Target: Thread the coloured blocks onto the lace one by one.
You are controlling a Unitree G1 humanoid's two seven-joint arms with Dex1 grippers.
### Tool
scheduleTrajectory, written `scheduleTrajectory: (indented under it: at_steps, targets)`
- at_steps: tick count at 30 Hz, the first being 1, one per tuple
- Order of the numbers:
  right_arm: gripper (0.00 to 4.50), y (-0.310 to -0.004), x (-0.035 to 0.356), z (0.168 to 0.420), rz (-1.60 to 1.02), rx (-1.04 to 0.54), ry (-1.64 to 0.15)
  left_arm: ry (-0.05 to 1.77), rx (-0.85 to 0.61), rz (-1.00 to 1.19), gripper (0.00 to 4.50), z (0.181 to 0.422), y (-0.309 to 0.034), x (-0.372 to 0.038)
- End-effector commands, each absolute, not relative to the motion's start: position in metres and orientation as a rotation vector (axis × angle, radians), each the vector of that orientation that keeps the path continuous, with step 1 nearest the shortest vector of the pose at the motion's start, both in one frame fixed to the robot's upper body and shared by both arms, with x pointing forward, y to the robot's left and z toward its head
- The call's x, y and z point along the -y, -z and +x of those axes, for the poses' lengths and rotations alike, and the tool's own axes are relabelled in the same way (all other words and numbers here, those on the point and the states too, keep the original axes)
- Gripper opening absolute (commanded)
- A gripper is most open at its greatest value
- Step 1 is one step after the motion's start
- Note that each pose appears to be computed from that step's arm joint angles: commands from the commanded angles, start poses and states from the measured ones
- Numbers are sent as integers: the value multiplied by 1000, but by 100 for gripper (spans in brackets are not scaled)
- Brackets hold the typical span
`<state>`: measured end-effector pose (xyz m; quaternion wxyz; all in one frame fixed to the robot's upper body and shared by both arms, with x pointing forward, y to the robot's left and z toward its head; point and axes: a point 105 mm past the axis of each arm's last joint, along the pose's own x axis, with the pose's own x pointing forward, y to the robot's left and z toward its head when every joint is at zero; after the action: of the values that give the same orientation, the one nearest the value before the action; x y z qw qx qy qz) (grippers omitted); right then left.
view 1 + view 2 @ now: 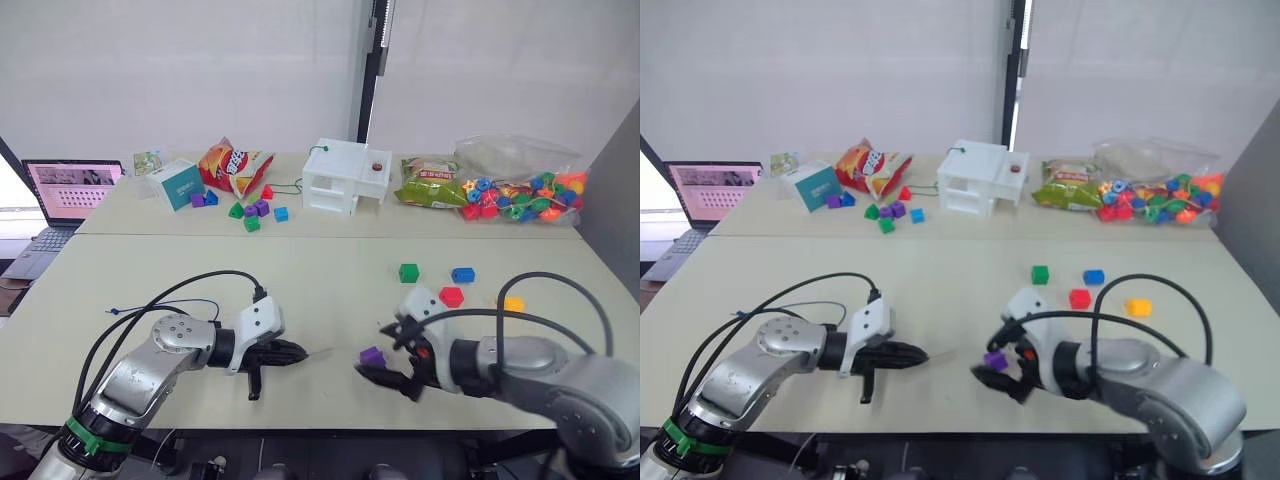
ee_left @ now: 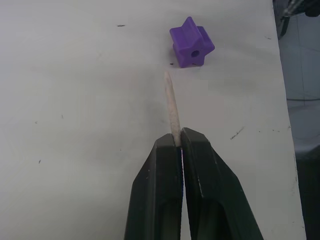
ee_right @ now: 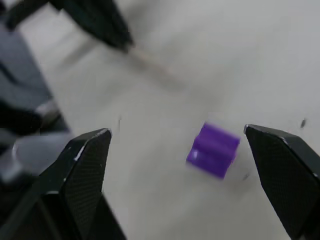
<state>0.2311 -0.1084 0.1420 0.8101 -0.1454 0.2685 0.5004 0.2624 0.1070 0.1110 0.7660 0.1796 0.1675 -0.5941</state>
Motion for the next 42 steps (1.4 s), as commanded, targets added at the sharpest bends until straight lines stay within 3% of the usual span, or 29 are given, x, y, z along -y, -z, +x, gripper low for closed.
scheduleTrajectory:
  at_steps: [1,7,12,18,21,28,37,42]
  targets:
    - [449,-142,109,243,-494,-469,-1331,1313,-322,408,0,256,-124,-106]
    - [449,-135,109,267,-786,-307,-1573,1313,-333,418,0,253,-124,-109]
    - [449,-120,106,274,-863,-287,-1701,1317,-337,419,0,250,-123,-108]
    - [449,-106,108,285,-883,-304,-1732,1322,-339,419,0,245,-121,-107]
    - [370,-104,110,289,-864,-301,-1728,1328,-340,420,0,240,-119,-107]
    - [135,-100,113,296,-812,-302,-1651,1341,-334,421,0,241,-116,-101]
    - [135,-94,112,289,-750,-428,-1488,1336,-366,507,0,264,-107,-80]
    - [135,-89,113,284,-753,-456,-1453,1383,-366,532,0,264,-112,-69]
